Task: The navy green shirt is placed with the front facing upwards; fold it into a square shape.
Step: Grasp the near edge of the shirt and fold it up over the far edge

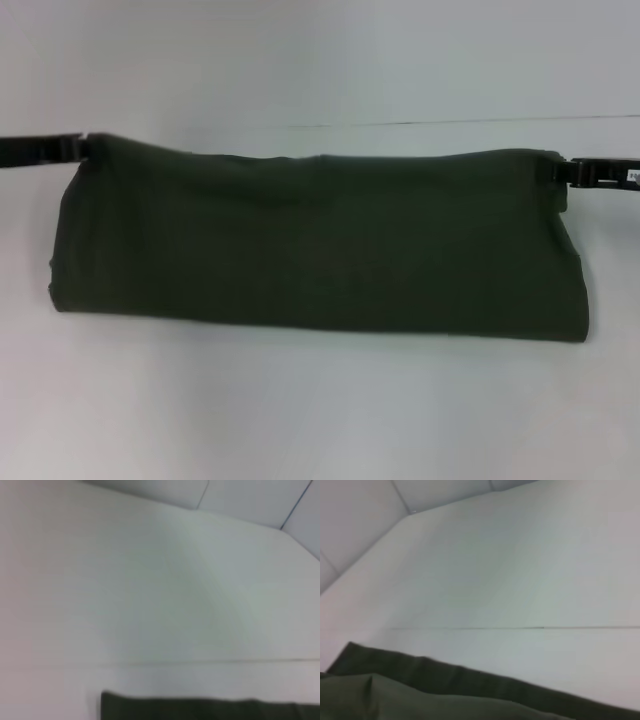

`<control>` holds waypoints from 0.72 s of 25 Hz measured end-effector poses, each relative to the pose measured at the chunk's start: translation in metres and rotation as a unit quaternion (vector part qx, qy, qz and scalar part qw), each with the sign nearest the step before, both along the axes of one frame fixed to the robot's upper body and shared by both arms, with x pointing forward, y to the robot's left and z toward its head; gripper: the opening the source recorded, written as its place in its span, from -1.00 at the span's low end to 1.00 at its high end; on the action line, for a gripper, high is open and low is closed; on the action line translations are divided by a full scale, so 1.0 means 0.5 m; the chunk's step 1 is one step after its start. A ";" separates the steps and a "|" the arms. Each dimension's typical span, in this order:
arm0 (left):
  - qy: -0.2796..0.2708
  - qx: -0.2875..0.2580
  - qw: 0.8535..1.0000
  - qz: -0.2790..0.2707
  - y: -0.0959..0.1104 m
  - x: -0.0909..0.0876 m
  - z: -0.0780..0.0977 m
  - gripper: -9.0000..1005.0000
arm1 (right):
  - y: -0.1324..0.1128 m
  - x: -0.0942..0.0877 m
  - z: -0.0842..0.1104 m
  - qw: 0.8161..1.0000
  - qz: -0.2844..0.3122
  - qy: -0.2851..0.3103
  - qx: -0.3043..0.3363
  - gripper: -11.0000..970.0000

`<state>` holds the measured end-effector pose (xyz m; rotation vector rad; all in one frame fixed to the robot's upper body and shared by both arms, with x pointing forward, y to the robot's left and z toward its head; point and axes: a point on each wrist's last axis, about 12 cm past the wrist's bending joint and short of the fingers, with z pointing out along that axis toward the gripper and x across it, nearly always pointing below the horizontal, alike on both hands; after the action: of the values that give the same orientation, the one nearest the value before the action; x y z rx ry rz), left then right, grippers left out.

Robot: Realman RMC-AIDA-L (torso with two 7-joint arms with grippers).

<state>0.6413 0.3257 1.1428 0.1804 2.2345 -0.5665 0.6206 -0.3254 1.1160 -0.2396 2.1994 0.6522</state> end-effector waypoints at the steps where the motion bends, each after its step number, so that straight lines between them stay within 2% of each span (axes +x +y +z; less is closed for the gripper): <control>1: -0.009 0.006 1.000 0.006 -0.009 0.009 0.002 -0.92 | 0.001 0.005 0.000 1.000 -0.006 -0.003 -0.006 -0.80; 8: -0.041 0.052 0.997 0.026 -0.053 0.055 0.005 -0.92 | 0.010 0.029 -0.001 0.999 -0.032 -0.018 -0.026 -0.75; 18: -0.059 0.118 0.990 0.047 -0.111 0.093 -0.029 -0.92 | 0.048 0.050 -0.036 0.997 -0.052 -0.011 -0.056 -0.66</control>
<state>0.6879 0.2704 1.1284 0.2212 2.1763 -0.2340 0.6454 -0.3011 1.0979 -0.1882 2.2131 0.4676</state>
